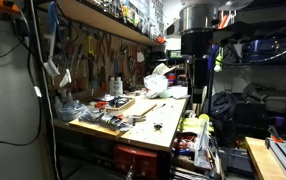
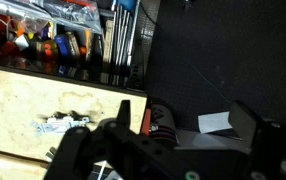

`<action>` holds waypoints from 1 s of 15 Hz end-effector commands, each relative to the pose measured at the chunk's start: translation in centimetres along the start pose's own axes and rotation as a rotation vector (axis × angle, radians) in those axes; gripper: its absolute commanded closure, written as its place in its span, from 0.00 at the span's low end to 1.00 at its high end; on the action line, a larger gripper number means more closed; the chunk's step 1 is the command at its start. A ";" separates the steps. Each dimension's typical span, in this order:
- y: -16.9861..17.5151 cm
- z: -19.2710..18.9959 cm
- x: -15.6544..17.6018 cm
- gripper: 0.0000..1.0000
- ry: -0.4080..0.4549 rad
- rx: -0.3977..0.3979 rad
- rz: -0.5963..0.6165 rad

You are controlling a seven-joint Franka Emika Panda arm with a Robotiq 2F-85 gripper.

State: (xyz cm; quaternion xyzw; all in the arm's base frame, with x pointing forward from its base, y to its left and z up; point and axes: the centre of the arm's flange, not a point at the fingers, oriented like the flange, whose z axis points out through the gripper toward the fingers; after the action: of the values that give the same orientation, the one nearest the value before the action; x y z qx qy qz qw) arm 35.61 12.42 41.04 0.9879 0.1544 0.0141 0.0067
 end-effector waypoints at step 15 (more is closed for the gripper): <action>0.8 -0.2 0.6 0.00 0.008 0.014 0.040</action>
State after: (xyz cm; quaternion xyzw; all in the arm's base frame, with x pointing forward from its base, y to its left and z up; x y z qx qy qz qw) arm 35.62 12.41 41.05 0.9879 0.1543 0.0141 0.0067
